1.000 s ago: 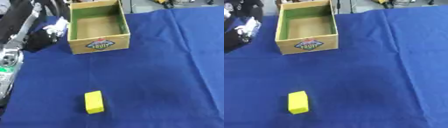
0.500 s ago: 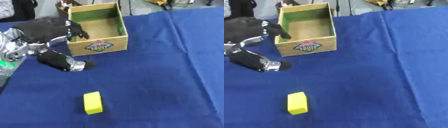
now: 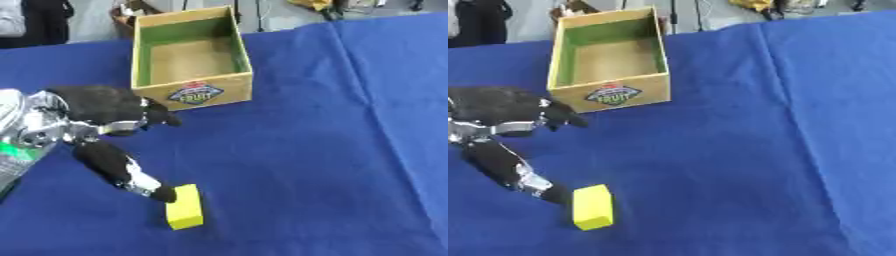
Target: Pick up objects on the table and place them in the box.
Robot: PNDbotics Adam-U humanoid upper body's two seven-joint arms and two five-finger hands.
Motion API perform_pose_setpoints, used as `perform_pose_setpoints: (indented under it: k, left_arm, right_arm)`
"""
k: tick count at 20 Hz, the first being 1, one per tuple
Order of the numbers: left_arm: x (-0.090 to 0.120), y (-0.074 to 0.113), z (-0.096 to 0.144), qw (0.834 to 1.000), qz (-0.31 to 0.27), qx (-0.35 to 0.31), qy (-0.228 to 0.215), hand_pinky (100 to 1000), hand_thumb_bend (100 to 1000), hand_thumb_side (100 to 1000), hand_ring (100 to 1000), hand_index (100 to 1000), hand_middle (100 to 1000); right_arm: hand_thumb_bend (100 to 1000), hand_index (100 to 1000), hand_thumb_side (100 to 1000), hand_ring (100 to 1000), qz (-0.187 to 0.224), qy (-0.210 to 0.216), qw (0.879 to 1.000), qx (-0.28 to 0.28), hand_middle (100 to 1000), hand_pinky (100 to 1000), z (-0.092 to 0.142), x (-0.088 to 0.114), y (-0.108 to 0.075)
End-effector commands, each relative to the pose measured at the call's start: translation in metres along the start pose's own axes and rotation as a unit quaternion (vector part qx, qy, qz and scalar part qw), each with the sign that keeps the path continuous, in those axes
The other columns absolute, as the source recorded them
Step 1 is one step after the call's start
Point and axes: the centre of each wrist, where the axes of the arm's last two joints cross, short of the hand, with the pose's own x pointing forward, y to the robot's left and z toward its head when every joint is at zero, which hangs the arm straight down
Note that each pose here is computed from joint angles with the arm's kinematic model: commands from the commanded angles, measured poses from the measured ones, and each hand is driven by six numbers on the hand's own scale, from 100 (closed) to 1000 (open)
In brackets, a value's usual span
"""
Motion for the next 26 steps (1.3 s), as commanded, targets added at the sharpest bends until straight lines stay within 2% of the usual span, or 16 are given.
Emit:
perform_pose_setpoints:
  k: [1, 5, 12, 17, 20, 26]
  left_arm:
    - [0.002, 0.001, 0.004, 1.0, -0.002, -0.005, 0.002, 613, 748, 1000, 720, 1000, 800]
    - [0.005, -0.007, -0.001, 1.0, 0.016, -0.02, -0.006, 608, 743, 1000, 713, 1000, 782]
    - [0.013, -0.017, -0.01, 0.999, 0.038, -0.006, 0.011, 580, 599, 1000, 691, 994, 735]
    - [0.022, -0.031, -0.019, 0.999, 0.037, 0.0, 0.021, 587, 572, 1000, 694, 964, 725]
    - [0.026, -0.038, -0.023, 0.999, 0.027, 0.007, 0.032, 588, 591, 990, 695, 947, 717]
    - [0.035, -0.049, -0.03, 0.999, 0.036, -0.004, 0.018, 585, 590, 971, 693, 947, 710]
  right_arm:
    - [100, 797, 630, 642, 0.004, -0.015, 1.0, 0.006, 685, 717, -0.007, 0.006, -0.004]
    - [100, 796, 630, 642, 0.004, -0.012, 1.0, 0.004, 684, 717, -0.006, 0.005, -0.005]
    - [100, 794, 630, 642, 0.005, -0.008, 1.0, 0.001, 684, 717, -0.005, 0.005, -0.005]
    - [100, 794, 630, 643, 0.005, -0.007, 1.0, -0.001, 683, 717, -0.005, 0.005, -0.005]
    - [100, 793, 630, 643, 0.005, -0.006, 1.0, -0.002, 682, 718, -0.004, 0.004, -0.005]
    - [100, 791, 631, 643, 0.004, -0.005, 1.0, -0.002, 682, 718, -0.004, 0.005, -0.004]
